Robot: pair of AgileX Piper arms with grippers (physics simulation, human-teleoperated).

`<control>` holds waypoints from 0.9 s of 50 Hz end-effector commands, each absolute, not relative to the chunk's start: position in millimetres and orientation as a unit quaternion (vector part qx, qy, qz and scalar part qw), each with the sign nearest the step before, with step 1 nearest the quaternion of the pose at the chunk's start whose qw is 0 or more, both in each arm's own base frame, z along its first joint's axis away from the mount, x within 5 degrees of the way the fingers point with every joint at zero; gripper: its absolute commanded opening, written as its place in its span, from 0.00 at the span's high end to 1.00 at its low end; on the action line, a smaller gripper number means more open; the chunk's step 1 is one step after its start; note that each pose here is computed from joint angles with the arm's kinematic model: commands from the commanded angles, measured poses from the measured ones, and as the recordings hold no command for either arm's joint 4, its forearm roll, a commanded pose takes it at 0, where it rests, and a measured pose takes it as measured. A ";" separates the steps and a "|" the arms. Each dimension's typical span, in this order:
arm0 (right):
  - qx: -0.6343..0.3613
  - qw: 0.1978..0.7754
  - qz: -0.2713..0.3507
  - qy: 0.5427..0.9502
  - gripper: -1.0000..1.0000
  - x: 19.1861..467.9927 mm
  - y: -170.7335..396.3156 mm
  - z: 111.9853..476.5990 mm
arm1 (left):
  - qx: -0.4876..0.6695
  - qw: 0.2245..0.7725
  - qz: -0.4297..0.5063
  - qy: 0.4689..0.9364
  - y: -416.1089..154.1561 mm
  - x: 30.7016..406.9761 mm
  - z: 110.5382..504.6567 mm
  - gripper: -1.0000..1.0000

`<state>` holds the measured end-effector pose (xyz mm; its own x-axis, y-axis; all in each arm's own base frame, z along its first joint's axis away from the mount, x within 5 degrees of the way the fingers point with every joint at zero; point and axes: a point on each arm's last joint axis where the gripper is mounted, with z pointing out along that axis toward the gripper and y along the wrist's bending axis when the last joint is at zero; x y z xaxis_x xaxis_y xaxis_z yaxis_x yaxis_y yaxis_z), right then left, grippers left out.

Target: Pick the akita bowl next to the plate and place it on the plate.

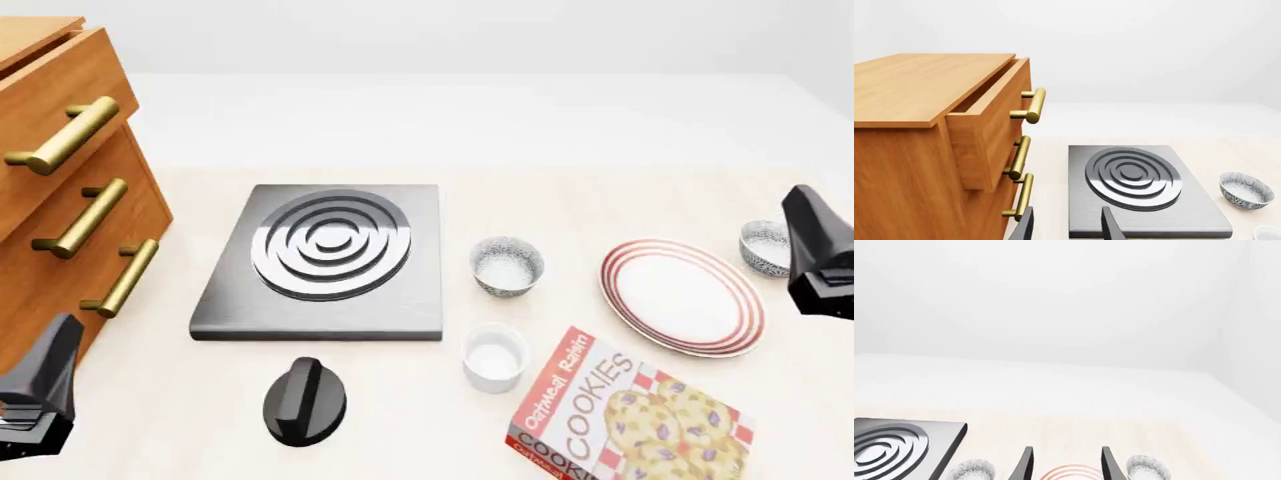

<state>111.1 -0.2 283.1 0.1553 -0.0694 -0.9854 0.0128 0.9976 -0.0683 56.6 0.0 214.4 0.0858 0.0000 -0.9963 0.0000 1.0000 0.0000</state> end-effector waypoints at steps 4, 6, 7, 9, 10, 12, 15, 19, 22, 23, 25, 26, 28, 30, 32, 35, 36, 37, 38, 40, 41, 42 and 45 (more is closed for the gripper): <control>-0.019 0.756 -0.033 0.653 0.00 130.4 -1.9 289.0 | 0.000 0.737 0.000 0.676 0.0 56.6 214.4 0.00; -0.019 0.756 -0.034 0.654 0.00 132.5 -2.2 289.7 | 0.000 0.737 0.000 0.676 0.0 56.6 214.4 0.00; -0.018 0.756 -0.035 0.654 0.00 133.7 -2.4 289.9 | 0.000 0.737 0.000 0.676 0.0 56.6 214.4 0.00; -0.019 0.755 -0.036 0.654 0.00 135.8 -2.7 290.2 | 0.000 0.737 0.000 0.676 0.0 56.6 214.4 0.00; -0.018 0.755 -0.036 0.654 0.00 136.8 -2.8 290.3 | 0.000 0.737 0.000 0.676 0.0 56.6 214.4 0.00; -0.016 0.753 -0.036 0.657 0.00 141.1 -3.5 291.0 | 0.000 0.737 0.000 0.676 0.0 56.6 214.4 0.00; -0.016 0.752 -0.036 0.658 0.00 144.1 -3.3 291.8 | 0.000 0.737 0.000 0.676 0.0 56.6 214.4 0.00; -0.017 0.751 -0.037 0.659 0.00 149.2 -3.6 292.2 | 0.000 0.737 0.000 0.676 0.0 56.6 214.4 0.00; -0.017 0.749 -0.038 0.661 0.00 153.4 -3.8 291.5 | 0.000 0.737 0.000 0.676 0.0 56.6 214.4 0.00; -0.018 0.749 -0.038 0.661 0.00 154.2 -3.7 291.3 | 0.000 0.737 0.000 0.676 0.0 56.6 214.4 0.00; -0.018 0.748 -0.039 0.662 0.00 156.9 -4.0 291.8 | 0.000 0.737 0.000 0.676 0.0 56.6 214.4 0.00; -0.017 0.748 -0.039 0.662 0.00 158.3 -4.2 292.3 | 0.000 0.737 0.000 0.676 0.0 56.6 214.4 0.00; -0.016 0.747 -0.039 0.663 0.00 160.7 -4.5 293.6 | 0.000 0.737 0.000 0.676 0.0 56.6 214.4 0.00; -0.014 0.746 -0.040 0.665 0.00 165.7 -5.5 294.2 | 0.000 0.737 0.000 0.676 0.0 56.6 214.4 0.00; -0.013 0.745 -0.041 0.666 0.00 168.3 -5.9 293.8 | 0.000 0.737 0.000 0.676 0.0 56.6 214.4 0.00; -0.012 0.743 -0.042 0.668 0.00 171.9 -6.5 293.1 | 0.000 0.737 0.000 0.676 0.0 56.6 214.4 0.00; -0.012 0.742 -0.042 0.669 0.00 172.9 -6.6 292.8 | 0.000 0.737 0.000 0.676 0.0 56.6 214.4 0.00; -0.012 0.741 -0.042 0.670 0.00 174.0 -6.7 292.6 | 0.000 0.737 0.000 0.676 0.0 56.6 214.4 0.00; -0.012 0.741 -0.042 0.670 0.00 175.0 -6.9 292.4 | 0.000 0.737 0.000 0.676 0.0 56.6 214.4 0.00; -0.012 0.740 -0.043 0.671 0.00 177.4 -7.3 292.3 | 0.000 0.737 0.000 0.676 0.0 56.6 214.4 0.00; -0.012 0.740 -0.044 0.671 0.00 178.6 -7.5 292.2 | 0.000 0.737 0.000 0.676 0.0 56.6 214.4 0.00; -0.011 0.740 -0.044 0.672 0.00 179.5 -7.7 292.1 | 0.000 0.737 0.000 0.676 0.0 56.6 214.4 0.00; -0.010 0.737 -0.046 0.675 0.00 185.0 -8.8 291.1 | 0.000 0.737 0.000 0.676 0.0 56.6 214.4 0.00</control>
<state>171.4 -6.5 292.7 0.1028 -0.0797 -0.9915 0.0457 0.9961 -0.0754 56.6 0.0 214.4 0.0858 0.0000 -0.9963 0.0000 1.0000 0.0000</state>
